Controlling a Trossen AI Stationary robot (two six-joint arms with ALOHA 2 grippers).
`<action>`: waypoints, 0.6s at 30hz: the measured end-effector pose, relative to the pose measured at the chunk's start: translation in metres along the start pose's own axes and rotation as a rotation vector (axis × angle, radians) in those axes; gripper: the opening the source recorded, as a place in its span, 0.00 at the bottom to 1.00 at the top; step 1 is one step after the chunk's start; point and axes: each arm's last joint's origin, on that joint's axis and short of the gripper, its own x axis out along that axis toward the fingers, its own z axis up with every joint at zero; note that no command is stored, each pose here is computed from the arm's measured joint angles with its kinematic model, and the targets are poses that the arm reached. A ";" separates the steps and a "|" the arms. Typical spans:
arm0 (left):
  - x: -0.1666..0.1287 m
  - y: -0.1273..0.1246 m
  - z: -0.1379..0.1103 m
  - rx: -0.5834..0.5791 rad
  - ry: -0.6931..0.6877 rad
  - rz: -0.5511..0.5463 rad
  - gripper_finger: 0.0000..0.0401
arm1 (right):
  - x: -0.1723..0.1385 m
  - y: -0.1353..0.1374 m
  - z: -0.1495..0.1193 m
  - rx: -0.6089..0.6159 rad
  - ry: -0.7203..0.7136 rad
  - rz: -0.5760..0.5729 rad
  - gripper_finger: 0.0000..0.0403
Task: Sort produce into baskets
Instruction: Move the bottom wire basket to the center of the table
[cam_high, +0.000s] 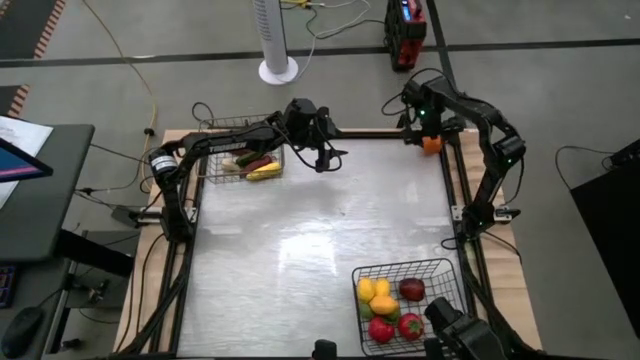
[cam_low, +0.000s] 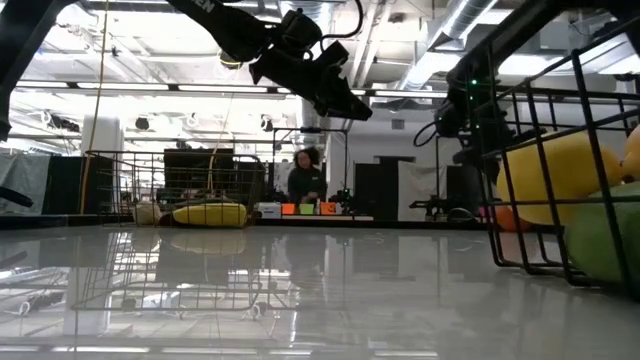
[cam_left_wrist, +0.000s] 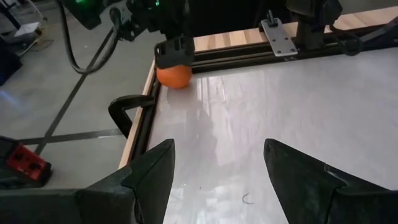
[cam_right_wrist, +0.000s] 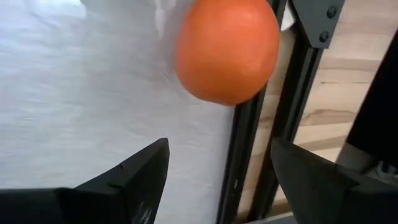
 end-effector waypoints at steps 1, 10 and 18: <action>0.000 0.000 0.000 0.000 -0.001 -0.001 0.59 | 0.001 0.000 -0.001 -0.011 0.009 -0.001 0.77; 0.000 0.000 0.001 0.005 -0.011 0.003 0.59 | 0.000 0.001 -0.003 -0.050 0.033 0.015 0.77; 0.000 0.000 0.001 0.004 -0.006 0.001 0.59 | -0.010 -0.002 -0.009 -0.066 0.105 0.029 0.77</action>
